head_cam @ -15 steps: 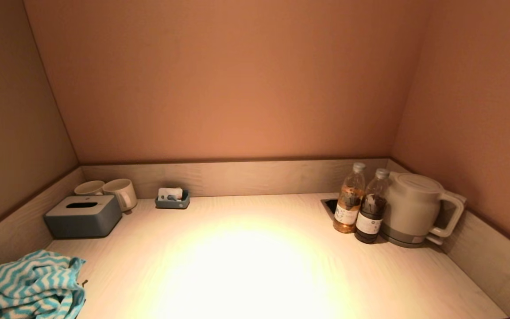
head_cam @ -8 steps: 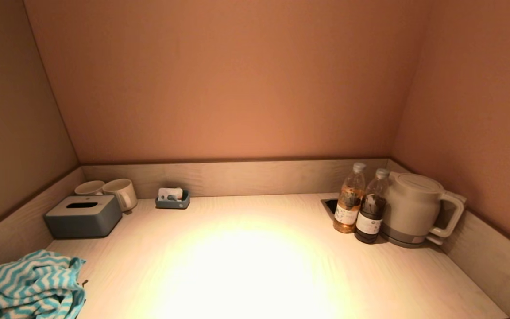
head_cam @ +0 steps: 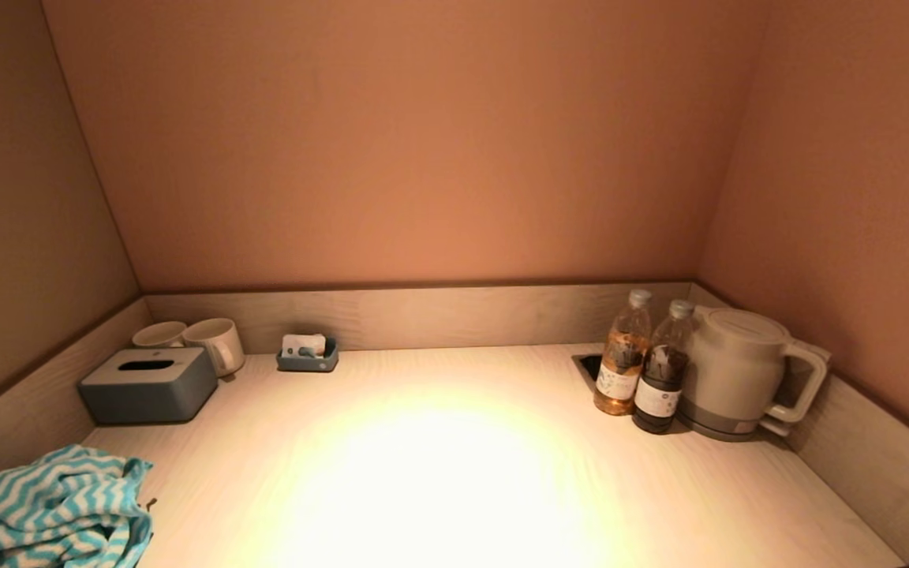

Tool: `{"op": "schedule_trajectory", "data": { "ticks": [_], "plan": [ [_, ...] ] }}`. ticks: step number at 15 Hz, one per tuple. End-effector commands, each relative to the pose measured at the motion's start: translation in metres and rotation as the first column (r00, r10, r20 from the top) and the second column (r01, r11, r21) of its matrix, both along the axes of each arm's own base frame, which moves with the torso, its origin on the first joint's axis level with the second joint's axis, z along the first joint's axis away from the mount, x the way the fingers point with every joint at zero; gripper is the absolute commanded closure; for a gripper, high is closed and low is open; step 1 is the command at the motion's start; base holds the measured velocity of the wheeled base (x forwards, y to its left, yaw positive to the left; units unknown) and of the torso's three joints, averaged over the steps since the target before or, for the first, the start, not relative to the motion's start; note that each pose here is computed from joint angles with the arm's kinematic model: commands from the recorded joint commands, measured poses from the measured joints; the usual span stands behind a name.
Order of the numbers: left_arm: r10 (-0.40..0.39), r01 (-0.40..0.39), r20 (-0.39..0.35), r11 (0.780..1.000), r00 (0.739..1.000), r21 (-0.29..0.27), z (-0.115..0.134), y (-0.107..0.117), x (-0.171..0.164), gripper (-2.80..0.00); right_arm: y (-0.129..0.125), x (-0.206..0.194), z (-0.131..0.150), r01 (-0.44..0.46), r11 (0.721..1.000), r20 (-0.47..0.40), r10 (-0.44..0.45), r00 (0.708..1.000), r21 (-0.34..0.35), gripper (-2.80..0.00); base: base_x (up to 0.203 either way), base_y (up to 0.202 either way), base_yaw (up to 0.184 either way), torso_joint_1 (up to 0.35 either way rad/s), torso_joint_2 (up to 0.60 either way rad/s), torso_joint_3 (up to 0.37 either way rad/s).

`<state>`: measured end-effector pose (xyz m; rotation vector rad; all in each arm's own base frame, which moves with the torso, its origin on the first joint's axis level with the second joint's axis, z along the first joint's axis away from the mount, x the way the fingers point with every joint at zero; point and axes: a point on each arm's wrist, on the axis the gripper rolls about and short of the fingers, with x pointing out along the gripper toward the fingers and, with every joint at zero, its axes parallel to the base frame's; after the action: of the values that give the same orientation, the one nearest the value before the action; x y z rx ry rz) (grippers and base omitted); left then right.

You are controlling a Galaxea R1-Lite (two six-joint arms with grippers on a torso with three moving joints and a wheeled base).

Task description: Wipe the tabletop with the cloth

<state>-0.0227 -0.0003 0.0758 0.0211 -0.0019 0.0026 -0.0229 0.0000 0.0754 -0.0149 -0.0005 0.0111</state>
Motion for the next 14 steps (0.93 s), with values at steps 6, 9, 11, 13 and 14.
{"op": "schedule_trajectory", "data": {
  "ticks": [6,9,11,13,14],
  "plan": [
    [0.0,0.0,0.001,1.0,1.0,0.0,0.0,0.0,-0.0001,0.0,0.0,0.0001,0.0001,-0.001,1.0,0.0,0.001,1.0,0.0,0.0,0.0,0.0,0.0,0.0,0.0,0.0],
    [0.0,0.0,0.001,1.0,1.0,0.0,0.0,0.0,-0.0001,0.0,0.0,0.0001,0.0002,-0.001,1.0,0.001,0.001,1.0,0.0,0.0,0.0,0.0,0.0,0.0,0.0,0.0],
    [0.0,0.0,0.001,1.0,1.0,0.0,0.0,0.0,-0.0001,0.0,0.0,0.0001,0.0001,-0.001,1.0,0.0,0.001,1.0,-0.002,0.0,0.0,0.0,0.0,0.0,0.0,0.0],
    [0.001,-0.001,0.001,1.0,1.0,0.0,0.0,0.0,-0.0001,0.0,0.0,0.0001,0.0001,0.0,1.0,0.0,0.0,1.0,-0.001,0.0,0.0,0.0,0.0,0.0,0.0,0.0],
    [0.001,-0.001,0.001,1.0,1.0,0.0,0.0,0.0,-0.0001,0.0,0.0,0.0001,0.0001,0.0,1.0,0.0,0.0,1.0,0.0,0.0,0.0,0.0,0.0,0.0,0.0,0.0]
  ]
}}
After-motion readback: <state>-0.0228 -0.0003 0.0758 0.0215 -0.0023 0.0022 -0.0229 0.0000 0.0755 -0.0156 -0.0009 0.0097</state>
